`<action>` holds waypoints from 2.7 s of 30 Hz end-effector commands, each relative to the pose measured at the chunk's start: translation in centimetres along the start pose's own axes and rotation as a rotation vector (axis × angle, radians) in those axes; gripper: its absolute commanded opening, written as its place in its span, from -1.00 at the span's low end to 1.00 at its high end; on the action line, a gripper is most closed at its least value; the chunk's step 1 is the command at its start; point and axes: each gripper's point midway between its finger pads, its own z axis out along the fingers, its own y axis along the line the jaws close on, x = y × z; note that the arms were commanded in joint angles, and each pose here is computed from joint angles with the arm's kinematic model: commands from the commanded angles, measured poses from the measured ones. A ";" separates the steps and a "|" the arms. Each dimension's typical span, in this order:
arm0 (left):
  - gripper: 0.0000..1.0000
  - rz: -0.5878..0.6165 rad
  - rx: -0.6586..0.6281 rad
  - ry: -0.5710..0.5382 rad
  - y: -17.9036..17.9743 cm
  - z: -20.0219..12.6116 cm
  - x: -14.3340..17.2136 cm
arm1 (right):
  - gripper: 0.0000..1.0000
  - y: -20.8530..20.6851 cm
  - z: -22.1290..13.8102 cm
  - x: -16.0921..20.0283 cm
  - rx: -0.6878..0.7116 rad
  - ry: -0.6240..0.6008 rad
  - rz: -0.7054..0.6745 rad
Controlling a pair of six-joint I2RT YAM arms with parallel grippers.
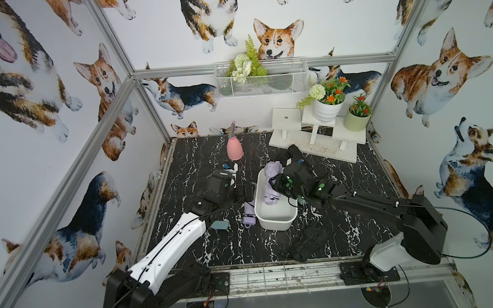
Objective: Put the umbrella into the storage box
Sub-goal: Place the umbrella in the storage box, then pick up the umbrella from the center of the board.
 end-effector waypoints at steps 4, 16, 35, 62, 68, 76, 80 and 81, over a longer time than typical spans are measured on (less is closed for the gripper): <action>1.00 0.010 0.008 -0.031 -0.1 -0.4 -0.4 | -0.51 0.6 0.7 -0.1 -0.038 -0.040 0.059; 1.00 0.012 0.009 -0.034 0.1 -0.5 -0.1 | -0.30 -0.2 3.6 0.8 0.034 -0.012 0.061; 1.00 0.001 -0.014 -0.021 0.5 -0.5 0.1 | 0.25 -0.2 1.5 -0.8 0.083 -0.062 -0.018; 0.75 -0.172 0.005 0.243 2.4 4.9 7.7 | 0.47 -7.9 -8.8 -8.1 0.117 0.039 -0.214; 0.52 -0.216 0.075 0.284 2.5 6.8 8.2 | 0.48 -8.0 -8.2 -7.8 0.110 0.071 -0.232; 0.31 -0.254 0.112 0.319 3.1 8.7 8.4 | 0.47 -8.4 -7.9 -8.1 0.114 0.072 -0.230; 0.25 -0.263 0.151 0.341 2.6 9.7 8.7 | 0.48 -8.8 -7.8 -8.2 0.117 0.073 -0.223; 0.18 -0.263 0.153 0.343 2.6 9.8 8.7 | 0.47 -9.0 -7.7 -8.1 0.119 0.078 -0.220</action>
